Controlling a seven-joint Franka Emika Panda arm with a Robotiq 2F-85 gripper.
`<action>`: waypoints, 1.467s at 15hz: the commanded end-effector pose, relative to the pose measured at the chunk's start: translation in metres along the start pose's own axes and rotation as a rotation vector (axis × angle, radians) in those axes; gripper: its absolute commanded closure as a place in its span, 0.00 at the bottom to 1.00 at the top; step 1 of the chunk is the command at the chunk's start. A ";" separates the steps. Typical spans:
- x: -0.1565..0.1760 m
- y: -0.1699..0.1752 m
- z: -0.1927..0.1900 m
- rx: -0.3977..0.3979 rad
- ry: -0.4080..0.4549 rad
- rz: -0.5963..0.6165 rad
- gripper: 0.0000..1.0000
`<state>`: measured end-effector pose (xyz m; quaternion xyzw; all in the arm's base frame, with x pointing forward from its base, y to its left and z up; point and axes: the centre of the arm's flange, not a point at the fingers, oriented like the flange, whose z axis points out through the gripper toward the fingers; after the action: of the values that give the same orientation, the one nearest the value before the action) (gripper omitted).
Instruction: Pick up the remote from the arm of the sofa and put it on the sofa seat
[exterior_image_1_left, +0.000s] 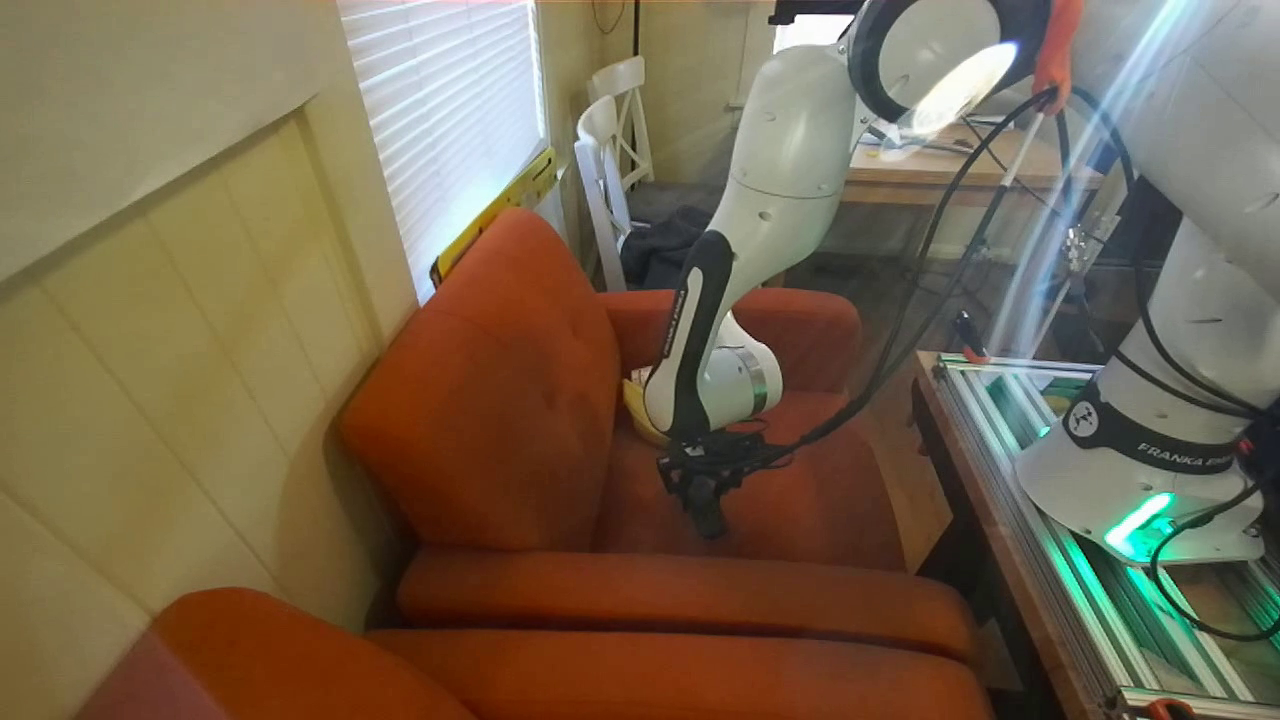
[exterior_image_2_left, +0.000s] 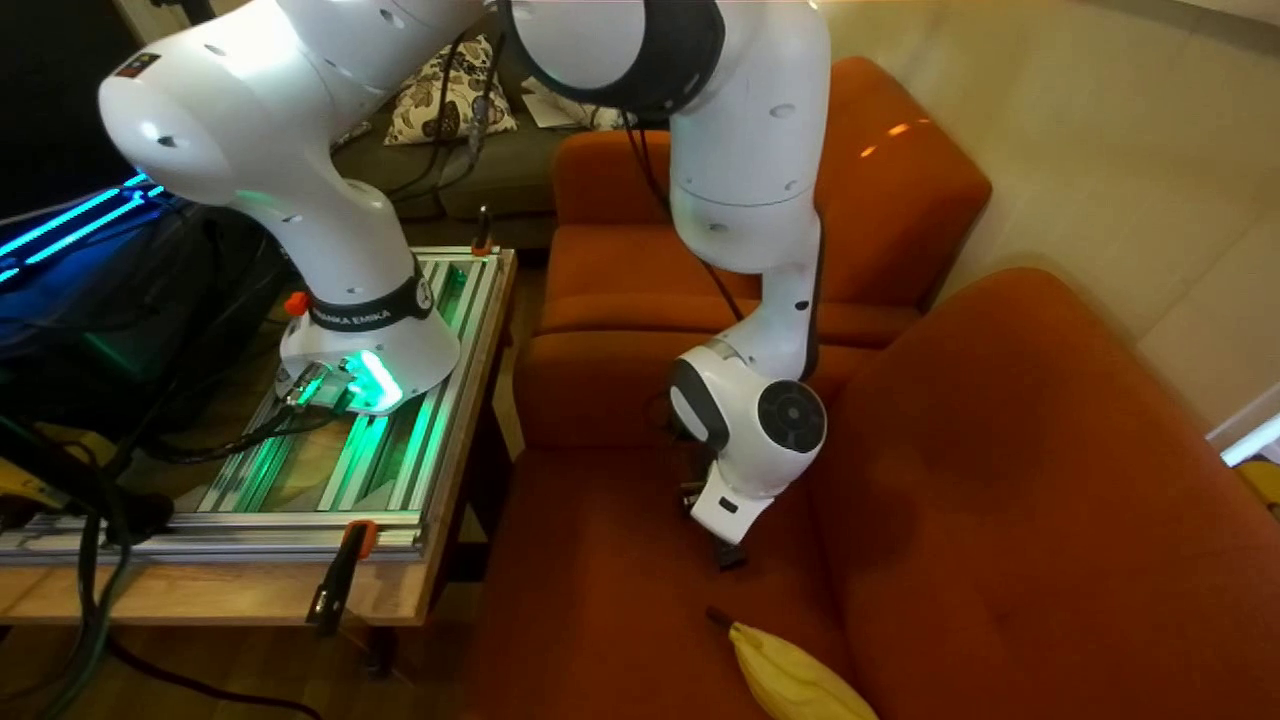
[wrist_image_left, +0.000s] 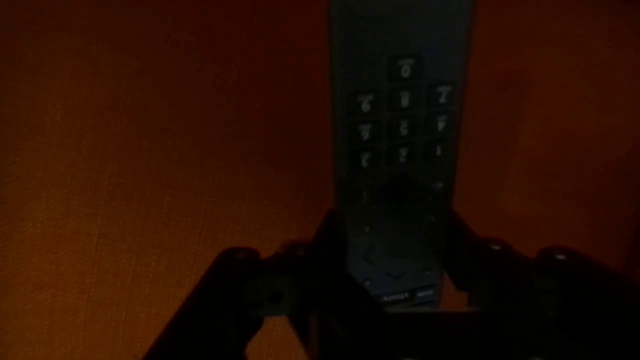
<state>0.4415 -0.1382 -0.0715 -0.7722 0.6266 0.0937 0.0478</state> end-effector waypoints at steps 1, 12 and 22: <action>0.001 -0.001 0.014 0.027 -0.006 0.027 0.76; 0.002 0.005 0.030 0.023 -0.026 0.058 0.76; 0.003 0.007 0.034 0.018 -0.031 0.061 0.76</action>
<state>0.4318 -0.1358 -0.0991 -0.7551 0.6442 0.1100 0.0526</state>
